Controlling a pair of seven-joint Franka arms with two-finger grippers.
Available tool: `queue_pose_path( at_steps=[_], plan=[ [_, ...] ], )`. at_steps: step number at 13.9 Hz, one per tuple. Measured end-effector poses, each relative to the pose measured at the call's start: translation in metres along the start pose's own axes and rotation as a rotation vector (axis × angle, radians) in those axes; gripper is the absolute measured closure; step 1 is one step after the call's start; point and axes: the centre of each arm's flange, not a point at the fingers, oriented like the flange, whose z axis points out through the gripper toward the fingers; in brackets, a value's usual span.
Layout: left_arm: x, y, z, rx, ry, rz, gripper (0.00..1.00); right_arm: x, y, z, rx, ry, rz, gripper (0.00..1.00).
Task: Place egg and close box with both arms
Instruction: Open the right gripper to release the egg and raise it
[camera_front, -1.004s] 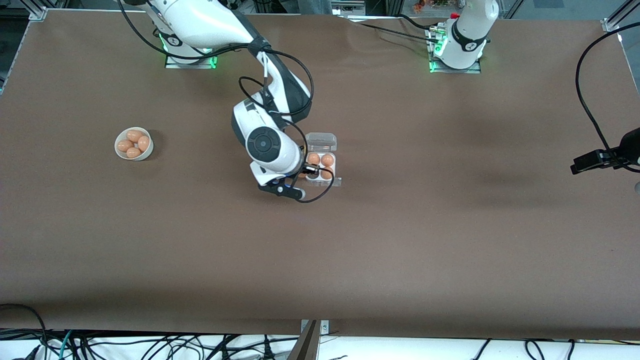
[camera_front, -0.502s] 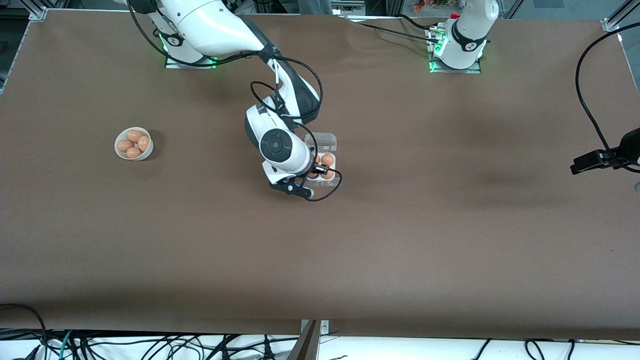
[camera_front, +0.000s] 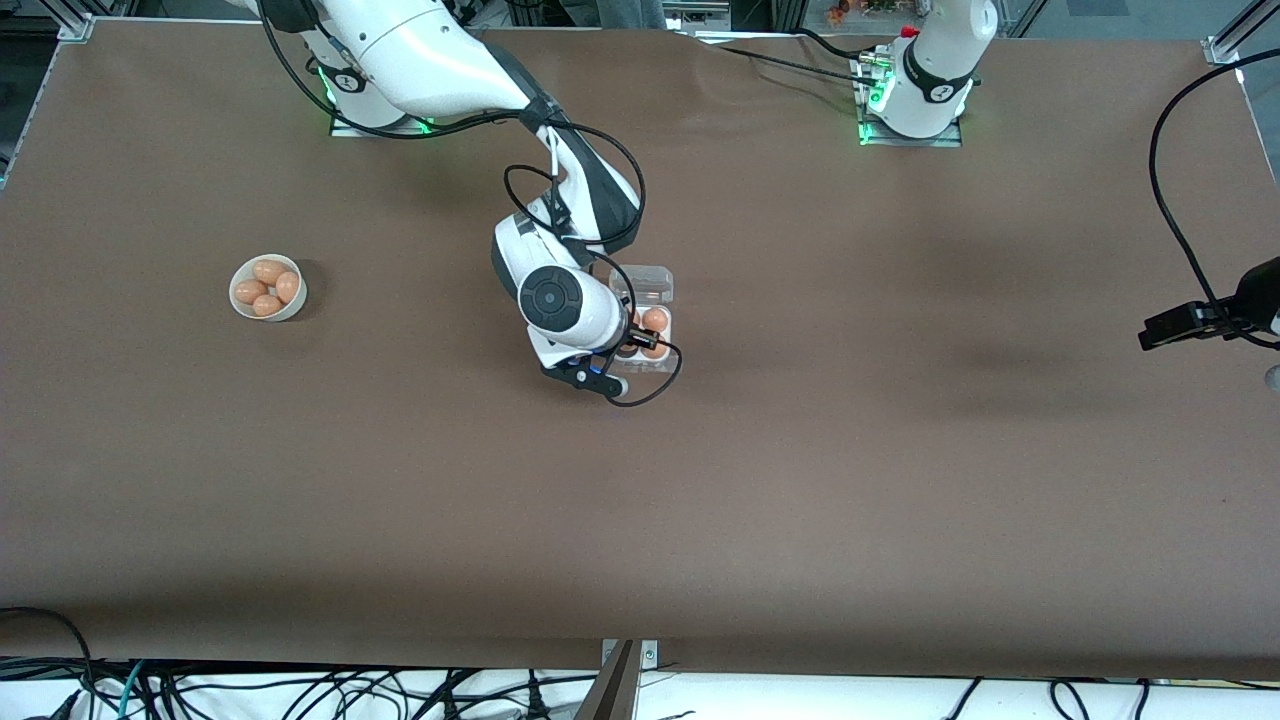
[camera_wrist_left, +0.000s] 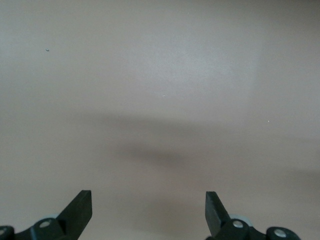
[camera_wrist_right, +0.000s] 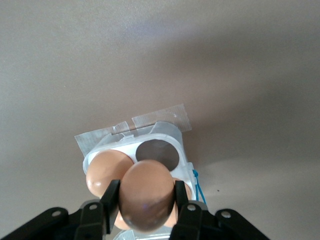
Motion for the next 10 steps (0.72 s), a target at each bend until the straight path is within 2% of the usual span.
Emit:
queue_pose_path(
  at_steps=[7,8,10],
  plan=[
    [0.000,0.008,0.000,-0.002,0.000,0.013,0.00,0.000,0.001,0.014,-0.012,-0.011,0.023,0.52],
    [0.000,0.008,0.000,-0.002,0.000,0.013,0.00,0.000,0.001,0.014,-0.012,-0.011,0.025,0.48],
    [0.000,0.008,0.000,-0.002,0.000,0.012,0.00,0.000,0.001,0.013,-0.013,-0.012,0.025,0.29]
  ],
)
